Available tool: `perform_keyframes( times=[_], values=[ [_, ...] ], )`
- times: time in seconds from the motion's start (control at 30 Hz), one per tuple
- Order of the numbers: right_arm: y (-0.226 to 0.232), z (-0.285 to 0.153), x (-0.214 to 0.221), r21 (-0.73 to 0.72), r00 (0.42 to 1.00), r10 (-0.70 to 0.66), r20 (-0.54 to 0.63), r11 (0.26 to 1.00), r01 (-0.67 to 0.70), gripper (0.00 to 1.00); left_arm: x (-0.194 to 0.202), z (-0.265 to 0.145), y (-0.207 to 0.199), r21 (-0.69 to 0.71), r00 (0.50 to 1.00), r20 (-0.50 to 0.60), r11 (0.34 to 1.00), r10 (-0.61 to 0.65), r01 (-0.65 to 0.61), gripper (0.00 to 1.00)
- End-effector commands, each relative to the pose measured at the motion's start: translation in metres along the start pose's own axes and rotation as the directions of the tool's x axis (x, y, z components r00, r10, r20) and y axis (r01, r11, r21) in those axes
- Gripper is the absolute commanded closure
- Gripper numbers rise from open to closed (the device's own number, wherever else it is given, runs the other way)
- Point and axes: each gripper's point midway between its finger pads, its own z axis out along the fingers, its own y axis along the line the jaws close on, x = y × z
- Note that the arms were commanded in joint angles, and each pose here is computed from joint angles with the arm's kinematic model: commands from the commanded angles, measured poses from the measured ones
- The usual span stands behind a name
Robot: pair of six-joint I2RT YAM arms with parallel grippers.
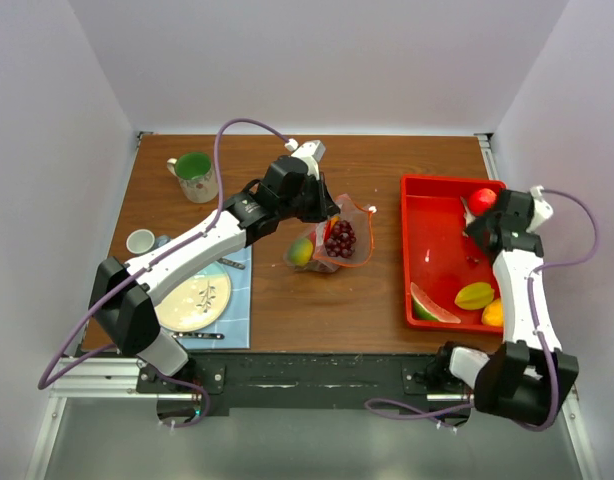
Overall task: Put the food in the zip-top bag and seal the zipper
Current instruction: Pick up the fake fruit from the bin, then place the fake fruit in the zipper food storage bag.
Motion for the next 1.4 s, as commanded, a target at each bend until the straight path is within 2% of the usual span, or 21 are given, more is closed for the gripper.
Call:
perform_keyframes(
  times=[0.0, 0.03, 0.1, 0.17, 0.23, 0.37, 0.5, 0.53, 0.57, 0.63, 0.67, 0.73, 0.77, 0.83, 0.97, 1.03, 1.1, 1.17, 1.23, 1.37],
  values=[
    [0.075, -0.059, -0.004, -0.240, 0.999, -0.032, 0.020, 0.970, 0.036, 0.78, -0.029, -0.007, -0.014, 0.037, 0.996, 0.088, 0.999, 0.014, -0.017, 1.00],
    [0.099, -0.077, 0.008, -0.319, 0.997, -0.074, 0.016, 0.945, 0.075, 0.78, -0.029, -0.007, -0.013, 0.031, 0.996, 0.088, 0.999, 0.012, -0.015, 1.00],
    [0.125, -0.104, 0.011, -0.408, 0.998, -0.062, 0.014, 0.911, 0.062, 0.78, -0.030, -0.007, -0.012, 0.021, 0.996, 0.090, 1.000, 0.012, -0.014, 1.00],
    [0.158, -0.141, 0.026, -0.530, 0.995, -0.094, 0.025, 0.843, 0.093, 0.79, -0.032, -0.006, -0.008, 0.001, 0.995, 0.101, 1.000, 0.009, -0.010, 1.00],
    [0.179, -0.171, 0.048, -0.593, 0.990, -0.136, 0.040, 0.794, 0.133, 0.79, -0.031, -0.004, -0.006, -0.007, 0.995, 0.099, 1.000, 0.003, -0.002, 1.00],
    [0.206, -0.205, 0.079, -0.648, 0.978, -0.199, 0.060, 0.738, 0.190, 0.78, -0.033, -0.002, -0.005, -0.018, 0.994, 0.106, 1.000, -0.014, 0.016, 1.00],
    [0.225, -0.208, 0.110, -0.648, 0.963, -0.259, 0.072, 0.722, 0.242, 0.73, -0.032, 0.000, -0.004, -0.022, 0.995, 0.100, 1.000, -0.020, 0.022, 1.00],
    [0.233, -0.202, 0.121, -0.635, 0.954, -0.291, 0.071, 0.725, 0.268, 0.70, -0.033, -0.001, -0.005, -0.022, 0.995, 0.102, 0.999, -0.023, 0.025, 1.00],
    [0.236, -0.199, 0.123, -0.624, 0.952, -0.296, 0.079, 0.730, 0.279, 0.58, -0.035, 0.000, -0.001, -0.041, 0.993, 0.114, 0.999, -0.026, 0.030, 1.00],
    [0.243, -0.195, 0.125, -0.611, 0.946, -0.311, 0.088, 0.733, 0.298, 0.45, -0.035, -0.001, 0.000, -0.049, 0.993, 0.116, 0.998, -0.028, 0.034, 1.00],
    [0.243, -0.189, 0.131, -0.592, 0.938, -0.336, 0.088, 0.740, 0.320, 0.33, -0.036, -0.002, 0.001, -0.052, 0.992, 0.119, 0.998, -0.031, 0.037, 1.00],
    [0.243, -0.189, 0.126, -0.579, 0.937, -0.334, 0.099, 0.747, 0.327, 0.23, -0.037, -0.002, 0.003, -0.058, 0.992, 0.123, 0.997, -0.036, 0.043, 1.00],
    [0.242, -0.190, 0.124, -0.574, 0.935, -0.339, 0.105, 0.747, 0.335, 0.16, -0.040, -0.003, 0.005, -0.060, 0.991, 0.128, 0.997, -0.045, 0.053, 1.00],
    [0.241, -0.194, 0.112, -0.563, 0.934, -0.331, 0.132, 0.751, 0.345, 0.11, -0.042, -0.003, 0.009, -0.064, 0.990, 0.133, 0.996, -0.055, 0.063, 1.00],
    [0.230, -0.204, 0.093, -0.549, 0.930, -0.328, 0.163, 0.754, 0.362, 0.02, -0.043, 0.001, 0.012, -0.056, 0.989, 0.127, 0.995, -0.074, 0.082, 1.00],
    [0.219, -0.202, 0.078, -0.497, 0.926, -0.321, 0.200, 0.781, 0.378, 0.01, -0.045, 0.002, 0.015, -0.062, 0.988, 0.129, 0.994, -0.081, 0.089, 1.00],
    [0.194, -0.184, 0.060, -0.414, 0.929, -0.318, 0.188, 0.832, 0.369, 0.01, -0.048, 0.002, 0.019, -0.066, 0.987, 0.134, 0.993, -0.089, 0.098, 1.00],
    [0.168, -0.161, 0.057, -0.365, 0.936, -0.328, 0.126, 0.862, 0.352, 0.01, -0.053, 0.001, 0.026, -0.075, 0.985, 0.143, 0.991, -0.096, 0.107, 1.00],
    [0.128, -0.134, 0.037, -0.265, 0.961, -0.261, 0.092, 0.924, 0.277, 0.01, -0.058, -0.001, 0.031, -0.082, 0.983, 0.156, 0.990, -0.100, 0.113, 1.00],
    [0.051, -0.109, 0.014, -0.016, 0.978, -0.170, 0.123, 0.985, 0.173, 0.01, -0.057, 0.000, 0.036, -0.073, 0.985, 0.139, 0.991, -0.100, 0.111, 1.00]
  ],
)
